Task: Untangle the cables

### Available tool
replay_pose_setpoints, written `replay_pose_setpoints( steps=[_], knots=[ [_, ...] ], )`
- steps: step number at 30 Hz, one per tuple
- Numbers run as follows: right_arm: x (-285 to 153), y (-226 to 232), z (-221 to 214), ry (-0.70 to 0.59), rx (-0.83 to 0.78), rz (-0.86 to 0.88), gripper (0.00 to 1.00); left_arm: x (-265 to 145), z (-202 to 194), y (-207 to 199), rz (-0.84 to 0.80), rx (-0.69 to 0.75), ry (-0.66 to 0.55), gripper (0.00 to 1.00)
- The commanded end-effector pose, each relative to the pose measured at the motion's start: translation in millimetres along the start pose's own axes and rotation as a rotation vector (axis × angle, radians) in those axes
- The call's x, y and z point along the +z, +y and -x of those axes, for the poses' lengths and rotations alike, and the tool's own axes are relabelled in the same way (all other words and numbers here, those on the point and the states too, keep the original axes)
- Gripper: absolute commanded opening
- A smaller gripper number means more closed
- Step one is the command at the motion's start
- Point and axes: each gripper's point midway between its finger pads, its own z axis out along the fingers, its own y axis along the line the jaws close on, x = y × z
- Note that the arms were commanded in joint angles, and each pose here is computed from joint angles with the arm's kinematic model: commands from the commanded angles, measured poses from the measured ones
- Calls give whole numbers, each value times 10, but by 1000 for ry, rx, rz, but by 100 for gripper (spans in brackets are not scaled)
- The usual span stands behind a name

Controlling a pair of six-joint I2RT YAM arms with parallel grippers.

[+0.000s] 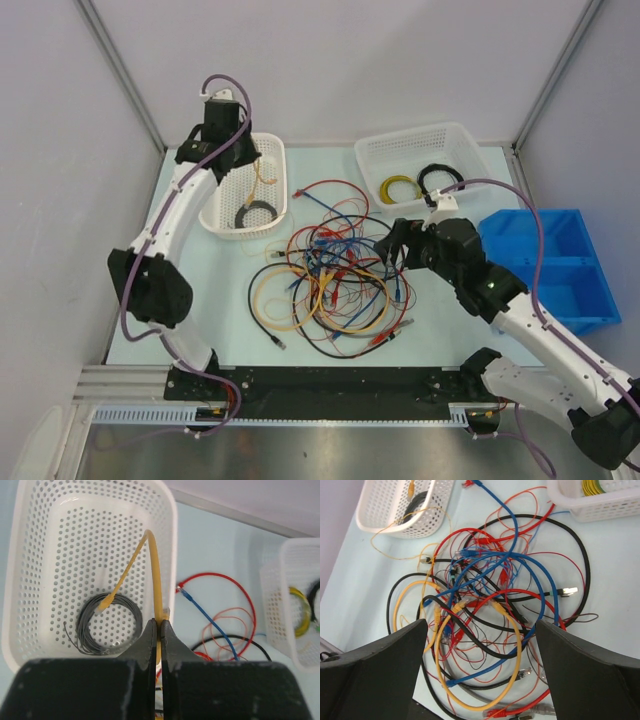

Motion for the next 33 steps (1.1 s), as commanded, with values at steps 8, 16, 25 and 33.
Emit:
replay_pose_setpoints(
  steps=[8,16,25,33],
  knots=[
    [109,-74,17,37,-33,-22,96,481,134,466,21,-138,22,77],
    [187,-42,-21,55,-16,-8,95,-88,101,-123,-56,-8,-75,99],
    [116,-65,-45,60,-3,-28,95,-684,-940,-293,-104,114,-11,100],
    [102,-43,-119,73,-3,-49,95,-1039,-1675,387,11,80,86,95]
  ],
)
